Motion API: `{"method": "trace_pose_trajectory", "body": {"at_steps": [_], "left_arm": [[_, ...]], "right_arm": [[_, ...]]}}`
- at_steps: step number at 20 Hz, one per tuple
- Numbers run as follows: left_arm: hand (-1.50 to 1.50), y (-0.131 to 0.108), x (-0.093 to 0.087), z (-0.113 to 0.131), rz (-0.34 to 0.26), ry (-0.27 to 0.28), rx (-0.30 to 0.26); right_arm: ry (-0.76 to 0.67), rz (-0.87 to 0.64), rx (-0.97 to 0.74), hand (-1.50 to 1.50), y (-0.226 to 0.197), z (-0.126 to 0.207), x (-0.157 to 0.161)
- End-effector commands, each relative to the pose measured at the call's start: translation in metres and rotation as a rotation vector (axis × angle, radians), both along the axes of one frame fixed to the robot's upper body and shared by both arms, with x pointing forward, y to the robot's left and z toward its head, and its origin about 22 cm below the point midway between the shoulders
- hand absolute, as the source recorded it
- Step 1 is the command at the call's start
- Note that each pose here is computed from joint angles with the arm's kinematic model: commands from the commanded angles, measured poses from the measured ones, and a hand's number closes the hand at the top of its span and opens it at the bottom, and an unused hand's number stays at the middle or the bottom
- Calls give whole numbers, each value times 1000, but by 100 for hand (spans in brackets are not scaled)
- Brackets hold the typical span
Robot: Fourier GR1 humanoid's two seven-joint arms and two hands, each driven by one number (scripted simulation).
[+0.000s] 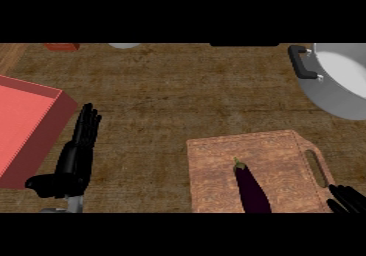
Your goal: Pick the eggplant from the cutting board and place it in the pot
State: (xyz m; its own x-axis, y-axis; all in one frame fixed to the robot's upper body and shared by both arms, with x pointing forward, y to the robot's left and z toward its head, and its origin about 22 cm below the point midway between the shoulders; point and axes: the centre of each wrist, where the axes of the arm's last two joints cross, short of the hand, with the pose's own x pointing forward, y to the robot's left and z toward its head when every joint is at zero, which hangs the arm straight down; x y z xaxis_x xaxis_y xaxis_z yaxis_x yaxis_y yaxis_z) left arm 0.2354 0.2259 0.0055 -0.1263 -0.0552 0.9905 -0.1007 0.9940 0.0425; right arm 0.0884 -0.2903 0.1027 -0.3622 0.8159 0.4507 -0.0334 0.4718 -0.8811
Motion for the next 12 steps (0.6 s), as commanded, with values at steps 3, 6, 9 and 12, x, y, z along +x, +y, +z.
{"method": "trace_pose_trajectory", "body": {"at_steps": [3, 6, 9, 12], "left_arm": [[0, -5, 3, -1, -20, 1, -9], [0, 4, -3, -7, -17, -1, -2], [0, 2, 8, -3, -20, -3, -8], [0, 11, 10, -2, -3, -7, 4]], "right_arm": [[136, -97, -123, -150, 41, 10, -8], [149, -93, -126, -150, 64, 0, 10], [193, -90, -153, -150, 82, -15, 30], [263, -158, -240, -150, 79, -23, 18]]}}
